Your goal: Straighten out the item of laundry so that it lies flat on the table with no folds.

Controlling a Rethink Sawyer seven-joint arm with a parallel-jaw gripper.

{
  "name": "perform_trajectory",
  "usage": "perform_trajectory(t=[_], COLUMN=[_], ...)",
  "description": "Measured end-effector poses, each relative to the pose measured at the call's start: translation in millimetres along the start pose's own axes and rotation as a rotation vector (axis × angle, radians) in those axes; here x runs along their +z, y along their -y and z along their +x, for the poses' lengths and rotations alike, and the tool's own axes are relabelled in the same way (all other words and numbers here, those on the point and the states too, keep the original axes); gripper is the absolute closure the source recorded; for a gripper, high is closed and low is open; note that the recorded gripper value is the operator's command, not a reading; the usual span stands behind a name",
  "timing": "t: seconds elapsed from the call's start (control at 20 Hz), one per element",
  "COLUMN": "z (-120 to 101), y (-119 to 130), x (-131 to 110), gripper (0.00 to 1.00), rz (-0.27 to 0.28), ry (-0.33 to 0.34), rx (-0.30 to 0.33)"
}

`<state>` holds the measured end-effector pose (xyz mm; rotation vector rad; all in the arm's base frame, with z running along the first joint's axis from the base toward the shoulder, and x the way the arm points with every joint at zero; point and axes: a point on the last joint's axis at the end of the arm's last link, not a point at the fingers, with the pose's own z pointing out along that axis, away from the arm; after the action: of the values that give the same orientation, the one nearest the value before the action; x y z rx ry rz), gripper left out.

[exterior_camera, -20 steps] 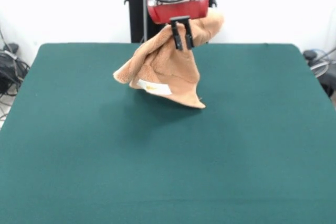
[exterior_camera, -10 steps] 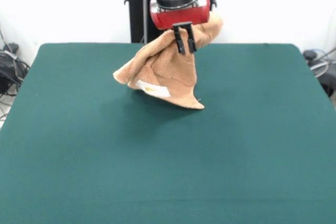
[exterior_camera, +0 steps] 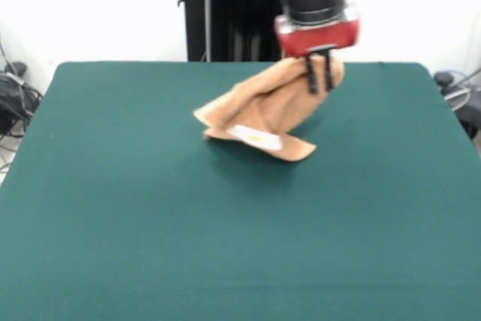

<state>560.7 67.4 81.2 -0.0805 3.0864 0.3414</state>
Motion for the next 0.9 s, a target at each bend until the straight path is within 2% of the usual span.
perform_trajectory(t=[0.05, 0.1, 0.25, 0.7, 0.9], z=[5, 9, 18, 31, 28], y=[-20, -30, -47, -51, -40], x=[3, 4, 5, -4, -9], gripper=[1.00, 1.00, 1.00, 1.00, 1.00], rz=[0.002, 0.001, -0.001, 0.002, -0.004], ry=[0.005, 0.002, -0.012, -0.024, -0.031], rx=[-0.034, -0.048, -0.072, -0.066, -0.027])
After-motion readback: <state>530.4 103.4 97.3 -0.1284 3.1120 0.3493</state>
